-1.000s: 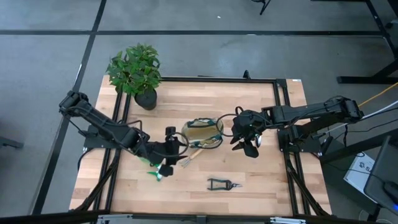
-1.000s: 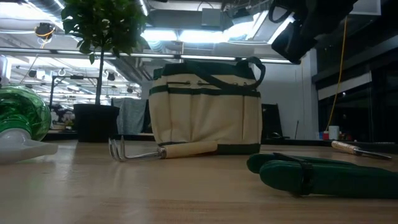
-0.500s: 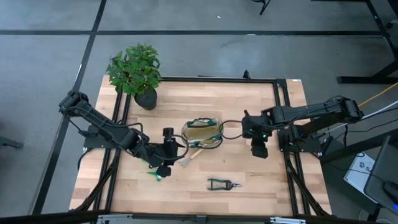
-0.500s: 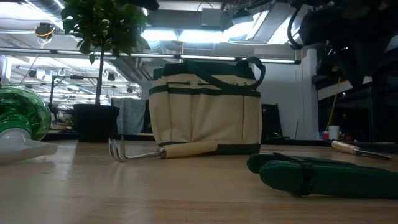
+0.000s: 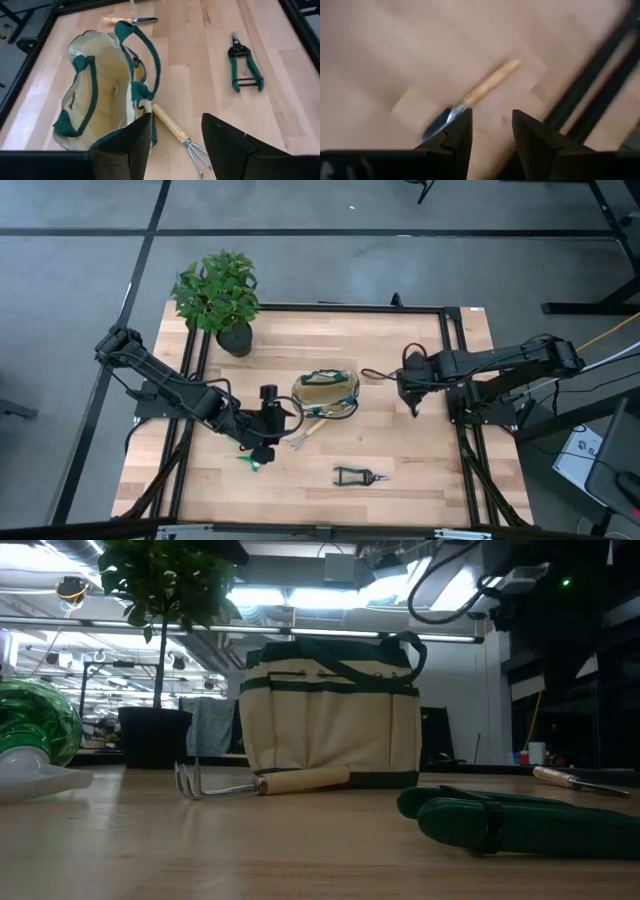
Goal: Pick & Place Garden tools in Gardening bag
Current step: Put the brown trowel into the green gardening bag
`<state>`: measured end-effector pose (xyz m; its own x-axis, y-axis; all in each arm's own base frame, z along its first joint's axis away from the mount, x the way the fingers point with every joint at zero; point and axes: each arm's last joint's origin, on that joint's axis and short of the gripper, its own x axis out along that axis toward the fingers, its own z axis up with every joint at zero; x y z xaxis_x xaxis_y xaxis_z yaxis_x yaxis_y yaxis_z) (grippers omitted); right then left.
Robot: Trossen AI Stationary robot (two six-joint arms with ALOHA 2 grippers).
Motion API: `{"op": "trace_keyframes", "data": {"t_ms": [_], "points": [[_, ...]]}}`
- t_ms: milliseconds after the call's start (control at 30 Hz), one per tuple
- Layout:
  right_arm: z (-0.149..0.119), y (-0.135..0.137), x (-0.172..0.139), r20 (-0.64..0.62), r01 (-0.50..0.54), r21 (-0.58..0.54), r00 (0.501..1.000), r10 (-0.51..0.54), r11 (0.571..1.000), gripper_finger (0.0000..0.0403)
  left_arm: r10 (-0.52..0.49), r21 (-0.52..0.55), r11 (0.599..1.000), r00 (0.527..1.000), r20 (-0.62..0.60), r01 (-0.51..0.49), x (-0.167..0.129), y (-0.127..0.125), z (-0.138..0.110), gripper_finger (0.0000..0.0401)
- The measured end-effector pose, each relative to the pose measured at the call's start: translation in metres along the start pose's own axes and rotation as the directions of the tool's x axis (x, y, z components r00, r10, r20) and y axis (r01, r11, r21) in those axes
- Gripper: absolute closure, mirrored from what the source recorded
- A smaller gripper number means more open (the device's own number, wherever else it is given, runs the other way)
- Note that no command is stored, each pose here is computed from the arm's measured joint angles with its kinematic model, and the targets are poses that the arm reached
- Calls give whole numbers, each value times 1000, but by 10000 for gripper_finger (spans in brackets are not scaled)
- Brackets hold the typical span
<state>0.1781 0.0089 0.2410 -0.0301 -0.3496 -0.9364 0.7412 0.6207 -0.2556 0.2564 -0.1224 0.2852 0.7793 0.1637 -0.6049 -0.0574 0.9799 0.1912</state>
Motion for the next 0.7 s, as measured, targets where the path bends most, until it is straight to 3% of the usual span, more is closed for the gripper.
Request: {"op": "trace_keyframes", "data": {"t_ms": [100,200,400,700], "points": [[-1,-2,5,61,53,172,996,-65,984,263,26,3,1000,1000,0,-26,1,1,-2,232],[-5,-3,17,72,82,274,992,-105,958,263,43,7,999,999,-4,-43,2,1,-3,232],[-20,-2,51,56,98,375,990,-128,922,263,43,14,999,999,-3,-43,2,1,-3,232],[-26,1,89,103,3,458,993,-56,889,263,45,22,999,999,0,-45,2,2,-3,232]]}}
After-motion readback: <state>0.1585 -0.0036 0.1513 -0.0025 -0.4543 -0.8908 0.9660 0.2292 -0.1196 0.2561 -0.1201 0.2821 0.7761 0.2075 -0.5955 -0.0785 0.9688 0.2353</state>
